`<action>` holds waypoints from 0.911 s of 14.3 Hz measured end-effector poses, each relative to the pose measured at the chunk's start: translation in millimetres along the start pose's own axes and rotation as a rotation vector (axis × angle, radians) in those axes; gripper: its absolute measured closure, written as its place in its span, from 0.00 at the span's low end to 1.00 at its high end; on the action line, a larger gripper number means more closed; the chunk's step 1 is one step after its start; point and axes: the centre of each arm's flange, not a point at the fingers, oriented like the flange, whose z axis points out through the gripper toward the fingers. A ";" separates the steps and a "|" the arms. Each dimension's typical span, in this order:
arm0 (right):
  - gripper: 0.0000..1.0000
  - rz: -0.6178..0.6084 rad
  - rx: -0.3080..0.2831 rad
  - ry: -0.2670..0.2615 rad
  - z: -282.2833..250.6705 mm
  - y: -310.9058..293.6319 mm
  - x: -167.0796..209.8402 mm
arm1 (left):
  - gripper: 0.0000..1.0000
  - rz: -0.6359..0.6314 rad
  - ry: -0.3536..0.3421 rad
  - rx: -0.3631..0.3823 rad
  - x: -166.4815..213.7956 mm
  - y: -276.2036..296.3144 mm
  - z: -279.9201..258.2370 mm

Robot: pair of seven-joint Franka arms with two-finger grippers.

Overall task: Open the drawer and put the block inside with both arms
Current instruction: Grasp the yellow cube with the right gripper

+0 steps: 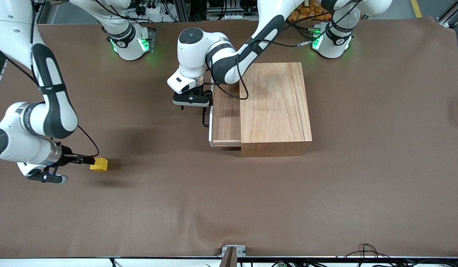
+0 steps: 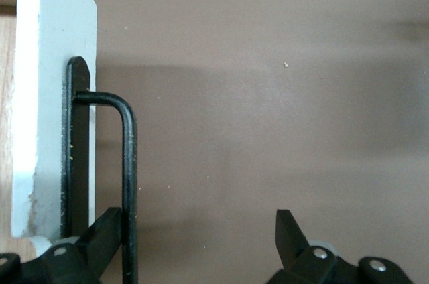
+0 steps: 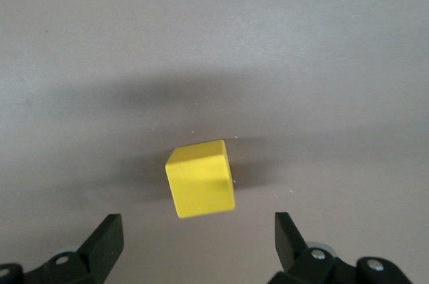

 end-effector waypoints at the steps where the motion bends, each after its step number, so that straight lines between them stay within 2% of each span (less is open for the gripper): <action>1: 0.00 -0.009 0.001 0.009 10.0 -5.2 -0.5 | 0.00 0.000 0.000 0.000 0.1 0.0 0.0; 4: 0.00 -0.067 0.000 0.038 36.2 -16.8 3.3 | 0.00 0.000 0.001 -0.003 -0.1 0.6 -0.4; 7: 0.00 -0.134 -0.004 0.016 58.2 -6.5 2.6 | 0.00 0.002 0.018 -0.049 0.7 6.3 -5.7; 10: 0.00 -0.141 -0.003 -0.013 77.4 2.8 0.0 | 0.00 0.002 0.024 -0.069 1.1 10.4 -11.0; 13: 0.00 -0.146 -0.002 -0.021 84.0 2.3 -0.7 | 0.00 -0.020 0.016 -0.092 4.5 14.0 -19.6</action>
